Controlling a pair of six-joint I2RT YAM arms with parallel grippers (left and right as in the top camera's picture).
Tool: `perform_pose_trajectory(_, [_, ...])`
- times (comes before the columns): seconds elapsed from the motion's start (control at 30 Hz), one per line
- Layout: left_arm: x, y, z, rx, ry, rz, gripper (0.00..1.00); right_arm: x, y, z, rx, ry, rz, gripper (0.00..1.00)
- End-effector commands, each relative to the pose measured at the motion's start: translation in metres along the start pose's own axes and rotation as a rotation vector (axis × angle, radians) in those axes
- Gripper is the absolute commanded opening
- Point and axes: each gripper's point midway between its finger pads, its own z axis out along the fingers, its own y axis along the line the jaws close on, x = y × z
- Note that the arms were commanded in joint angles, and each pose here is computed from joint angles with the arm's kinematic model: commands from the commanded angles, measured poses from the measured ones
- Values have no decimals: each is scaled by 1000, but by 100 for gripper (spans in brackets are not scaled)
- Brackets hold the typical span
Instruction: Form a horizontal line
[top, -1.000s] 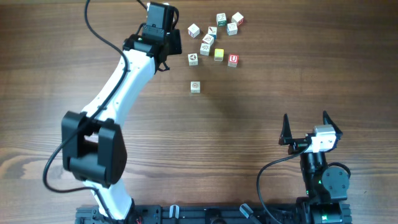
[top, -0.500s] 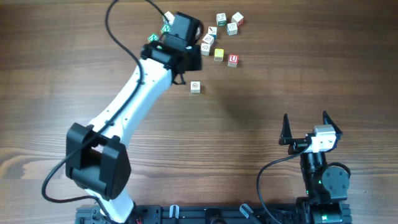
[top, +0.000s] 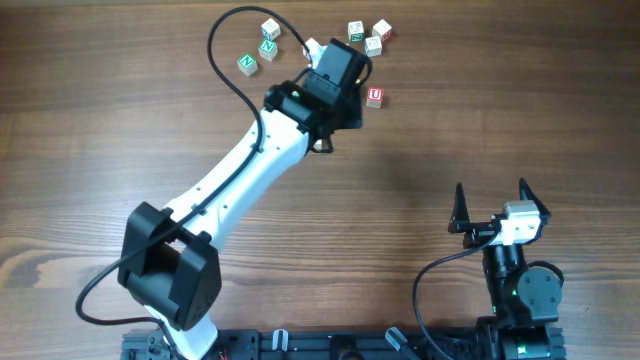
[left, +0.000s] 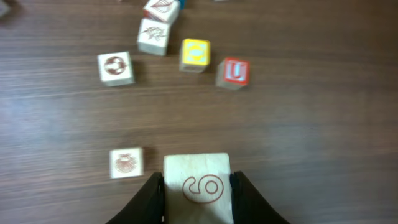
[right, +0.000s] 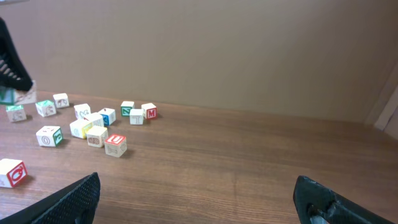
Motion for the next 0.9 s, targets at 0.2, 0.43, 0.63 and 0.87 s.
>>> perform_pose_trajectory(0.2, [29, 17, 34, -106, -25, -140, 28, -1, 4, 0, -20, -7, -9, 100])
perform_pose_trajectory(0.43, [55, 24, 75, -123, 1, -198, 28, -1, 4, 0, -20, -7, -9, 100])
perform_pose_trajectory(0.63, [72, 18, 96, -131, 28, -173, 28, -1, 4, 0, -20, -7, -9, 100])
perform_pose_trajectory(0.87, [84, 21, 110, -151, 55, -161, 30, -1, 4, 0, -20, -7, -9, 100])
